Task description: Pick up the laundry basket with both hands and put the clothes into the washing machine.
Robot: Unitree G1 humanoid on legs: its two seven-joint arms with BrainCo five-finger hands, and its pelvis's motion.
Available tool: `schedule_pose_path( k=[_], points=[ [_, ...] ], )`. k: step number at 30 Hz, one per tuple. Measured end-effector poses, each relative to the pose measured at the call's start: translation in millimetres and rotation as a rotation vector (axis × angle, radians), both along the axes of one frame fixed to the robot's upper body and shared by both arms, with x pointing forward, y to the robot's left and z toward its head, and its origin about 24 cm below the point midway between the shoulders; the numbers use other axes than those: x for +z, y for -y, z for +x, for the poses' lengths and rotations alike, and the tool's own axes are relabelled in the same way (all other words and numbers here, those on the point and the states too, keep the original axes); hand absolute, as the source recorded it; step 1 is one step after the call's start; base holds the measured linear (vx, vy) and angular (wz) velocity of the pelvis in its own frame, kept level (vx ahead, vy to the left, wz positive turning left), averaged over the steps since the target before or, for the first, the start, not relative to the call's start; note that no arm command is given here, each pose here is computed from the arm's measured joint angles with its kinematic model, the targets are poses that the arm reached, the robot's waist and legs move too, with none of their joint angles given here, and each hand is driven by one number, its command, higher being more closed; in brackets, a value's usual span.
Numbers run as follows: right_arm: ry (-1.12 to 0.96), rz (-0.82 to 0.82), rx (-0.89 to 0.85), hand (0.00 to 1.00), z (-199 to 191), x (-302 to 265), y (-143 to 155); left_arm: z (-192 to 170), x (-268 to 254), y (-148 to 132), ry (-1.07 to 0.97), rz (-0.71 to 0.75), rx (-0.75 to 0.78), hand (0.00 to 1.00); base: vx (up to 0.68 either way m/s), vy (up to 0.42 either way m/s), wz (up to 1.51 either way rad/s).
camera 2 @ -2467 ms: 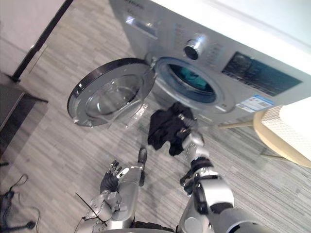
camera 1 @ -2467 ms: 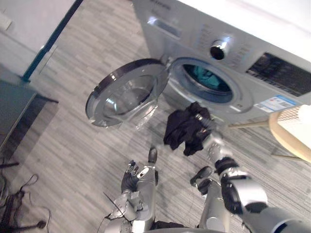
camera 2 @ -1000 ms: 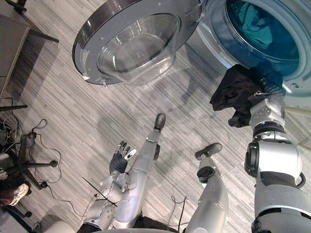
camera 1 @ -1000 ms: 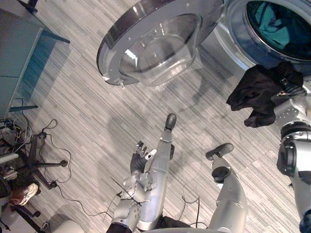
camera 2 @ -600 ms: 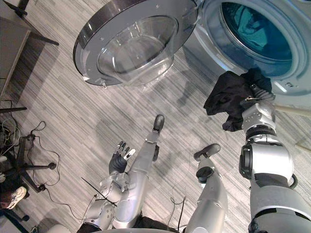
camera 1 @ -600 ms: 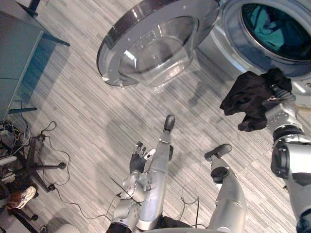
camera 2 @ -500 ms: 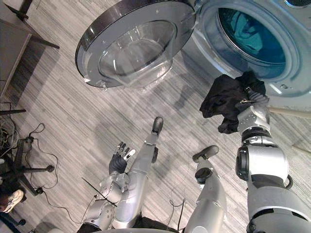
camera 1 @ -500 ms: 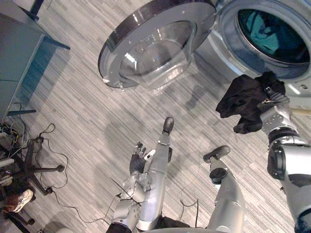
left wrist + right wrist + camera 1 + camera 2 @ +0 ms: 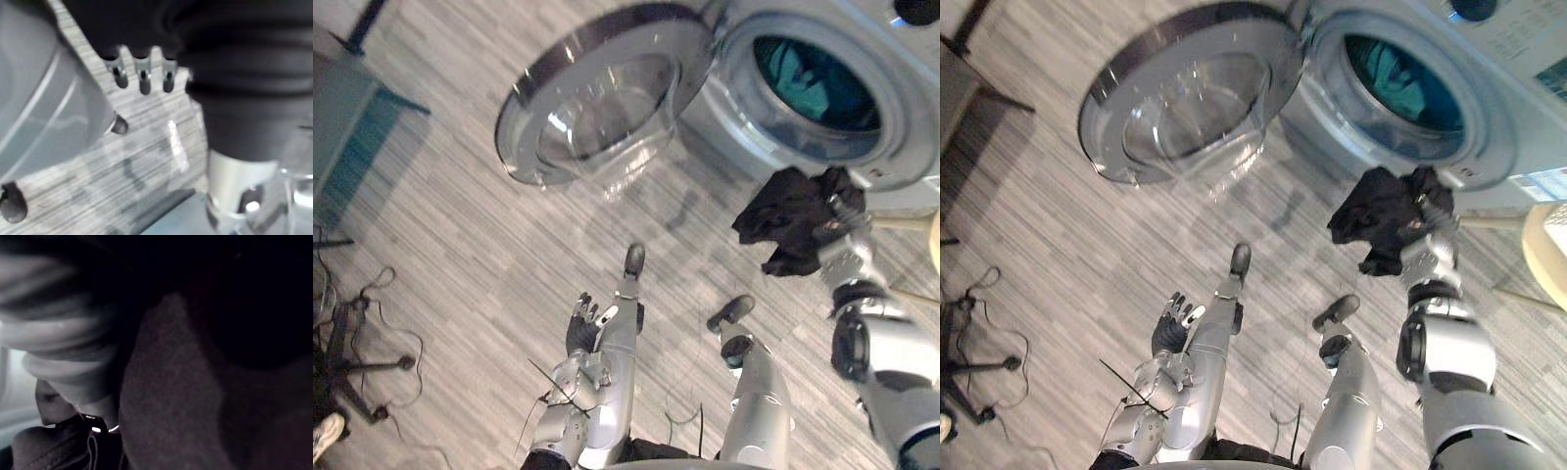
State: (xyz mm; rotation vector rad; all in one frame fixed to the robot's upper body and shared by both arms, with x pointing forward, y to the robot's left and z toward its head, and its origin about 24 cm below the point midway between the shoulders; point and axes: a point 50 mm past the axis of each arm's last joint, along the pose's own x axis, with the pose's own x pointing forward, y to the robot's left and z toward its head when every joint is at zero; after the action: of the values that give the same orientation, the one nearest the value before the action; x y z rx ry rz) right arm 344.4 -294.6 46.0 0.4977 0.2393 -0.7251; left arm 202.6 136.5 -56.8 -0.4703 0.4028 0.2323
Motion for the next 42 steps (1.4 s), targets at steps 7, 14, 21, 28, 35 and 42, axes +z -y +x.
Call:
schedule_pose_path(
  k=[7, 14, 21, 28, 35, 42],
  points=[
    [-0.314, -0.059, 0.065, 1.00, -49, -76, -20, -25, -32, -17, -0.172, 0.029, -0.005, 0.00, -0.10, -0.138, 0.02],
    [-0.102, -0.246, 0.054, 1.00, 5, 17, 5, -34, -40, -16, -0.212, 0.053, -0.085, 0.00, -0.08, -0.067, 0.53],
    [0.048, -0.221, -0.009, 1.00, 22, 67, 15, -38, -44, -16, -0.246, 0.055, -0.080, 0.00, 0.06, -0.006, 0.27],
    [0.050, -0.155, -0.092, 1.00, -1, 44, 34, -37, -36, -19, -0.216, 0.049, -0.073, 0.00, 0.10, 0.082, 0.16],
    [-0.064, -0.005, -0.095, 1.00, -51, -43, 1, -47, -38, -37, -0.242, 0.050, -0.013, 0.00, 0.12, 0.086, 0.23],
    [-0.087, 0.044, -0.119, 1.00, -65, -59, -5, -46, -35, -39, -0.229, 0.002, 0.067, 0.00, 0.15, -0.083, -0.16]
  ],
)
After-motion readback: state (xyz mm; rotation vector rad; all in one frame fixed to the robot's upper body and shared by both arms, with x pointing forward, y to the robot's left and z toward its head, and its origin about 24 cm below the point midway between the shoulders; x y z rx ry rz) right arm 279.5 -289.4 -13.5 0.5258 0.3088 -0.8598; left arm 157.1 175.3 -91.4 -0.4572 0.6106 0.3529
